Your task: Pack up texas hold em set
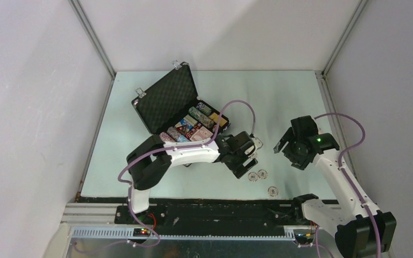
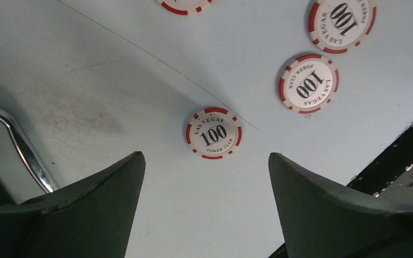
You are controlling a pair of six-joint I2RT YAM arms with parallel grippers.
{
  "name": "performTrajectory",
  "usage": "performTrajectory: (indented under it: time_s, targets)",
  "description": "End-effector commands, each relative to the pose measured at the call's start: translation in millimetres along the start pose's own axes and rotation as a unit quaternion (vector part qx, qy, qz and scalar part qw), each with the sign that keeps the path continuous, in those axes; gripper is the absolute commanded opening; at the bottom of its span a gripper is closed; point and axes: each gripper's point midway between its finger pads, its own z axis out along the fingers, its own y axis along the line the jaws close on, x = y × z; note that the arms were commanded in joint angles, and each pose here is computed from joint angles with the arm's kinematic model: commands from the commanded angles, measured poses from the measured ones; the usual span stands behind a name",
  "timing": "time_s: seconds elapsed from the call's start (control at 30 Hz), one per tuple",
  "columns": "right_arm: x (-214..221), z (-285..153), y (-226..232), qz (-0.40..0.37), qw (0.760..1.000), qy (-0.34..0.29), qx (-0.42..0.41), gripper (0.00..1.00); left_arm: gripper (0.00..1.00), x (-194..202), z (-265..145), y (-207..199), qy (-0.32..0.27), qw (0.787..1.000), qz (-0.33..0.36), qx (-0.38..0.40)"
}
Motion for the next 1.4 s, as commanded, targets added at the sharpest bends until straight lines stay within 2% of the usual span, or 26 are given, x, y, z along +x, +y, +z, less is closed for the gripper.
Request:
performTrajectory:
  time_s: [0.0,0.2,0.4,0.53,0.7,0.97,1.0,1.17,1.37]
  targets:
    - [-2.3,-0.9,-8.0,0.006,1.000,-0.011,0.011,0.81,0.91,-4.1,2.1,-0.9,0.009,1.000,0.015,-0.003]
    - [-2.5,1.3,-6.4,0.007,1.000,-0.008,0.011,0.80,0.88,-1.2,11.0,-3.9,0.023,0.999,0.026,-0.001]
    - [0.3,3.8,-6.6,0.007,1.000,0.001,0.014,0.78,0.80,0.5,19.7,-8.3,0.037,0.998,0.043,-0.004]
    - [1.7,3.9,-6.8,0.008,1.000,0.002,0.011,0.77,0.72,3.0,27.4,-12.2,0.058,0.997,0.055,-0.001]
    - [2.9,4.1,-7.2,0.010,1.000,0.003,0.010,0.77,0.56,10.2,28.8,-9.9,0.078,0.995,0.053,-0.009]
    - [6.0,8.0,-6.8,0.011,1.000,0.011,0.007,0.77,0.42,21.8,26.5,1.9,0.099,0.993,0.048,-0.042]
    - [8.5,9.5,-5.7,0.012,1.000,0.017,0.003,0.77,0.38,20.4,24.6,2.1,0.095,0.993,0.047,-0.043]
    - [26.2,18.2,14.6,-0.010,0.996,0.073,-0.057,0.76,0.32,5.6,13.8,2.3,0.066,0.996,0.041,-0.040]
    - [47.2,22.8,41.8,-0.046,0.978,0.144,-0.145,0.75,0.32,-31.2,-18.9,4.8,-0.022,1.000,-0.013,0.001]
